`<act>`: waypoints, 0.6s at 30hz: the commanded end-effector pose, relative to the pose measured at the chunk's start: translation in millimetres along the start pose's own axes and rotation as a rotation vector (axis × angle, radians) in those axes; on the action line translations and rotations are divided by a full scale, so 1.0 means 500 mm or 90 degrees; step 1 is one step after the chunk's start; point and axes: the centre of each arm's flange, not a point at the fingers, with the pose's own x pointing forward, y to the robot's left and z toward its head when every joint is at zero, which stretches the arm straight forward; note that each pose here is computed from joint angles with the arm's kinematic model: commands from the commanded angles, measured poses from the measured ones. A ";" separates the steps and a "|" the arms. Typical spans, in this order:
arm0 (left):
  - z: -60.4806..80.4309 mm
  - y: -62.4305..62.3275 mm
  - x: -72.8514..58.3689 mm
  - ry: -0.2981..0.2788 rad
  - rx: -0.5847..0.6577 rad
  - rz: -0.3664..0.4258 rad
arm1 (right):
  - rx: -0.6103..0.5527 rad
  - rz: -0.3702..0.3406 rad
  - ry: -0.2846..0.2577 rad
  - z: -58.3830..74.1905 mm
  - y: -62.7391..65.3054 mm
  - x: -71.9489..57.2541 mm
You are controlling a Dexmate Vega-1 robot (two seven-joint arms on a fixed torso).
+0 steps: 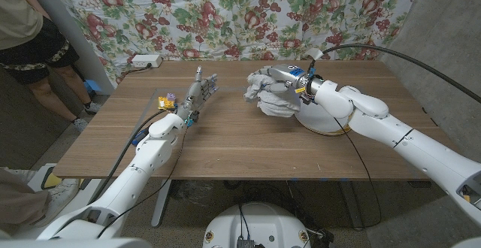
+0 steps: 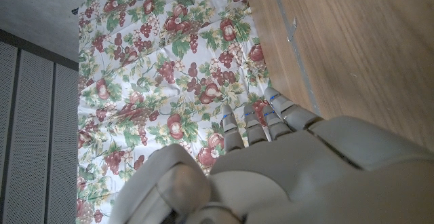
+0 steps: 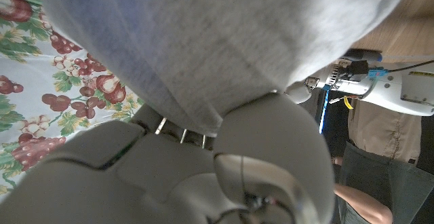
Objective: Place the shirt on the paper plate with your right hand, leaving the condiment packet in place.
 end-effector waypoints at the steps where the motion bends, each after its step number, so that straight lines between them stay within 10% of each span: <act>1: 0.005 0.000 -0.003 -0.005 0.001 -0.002 | -0.004 -0.020 0.022 -0.013 -0.016 -0.011; 18: 0.006 0.004 -0.004 -0.005 0.002 -0.003 | -0.011 -0.037 0.049 -0.027 -0.034 -0.023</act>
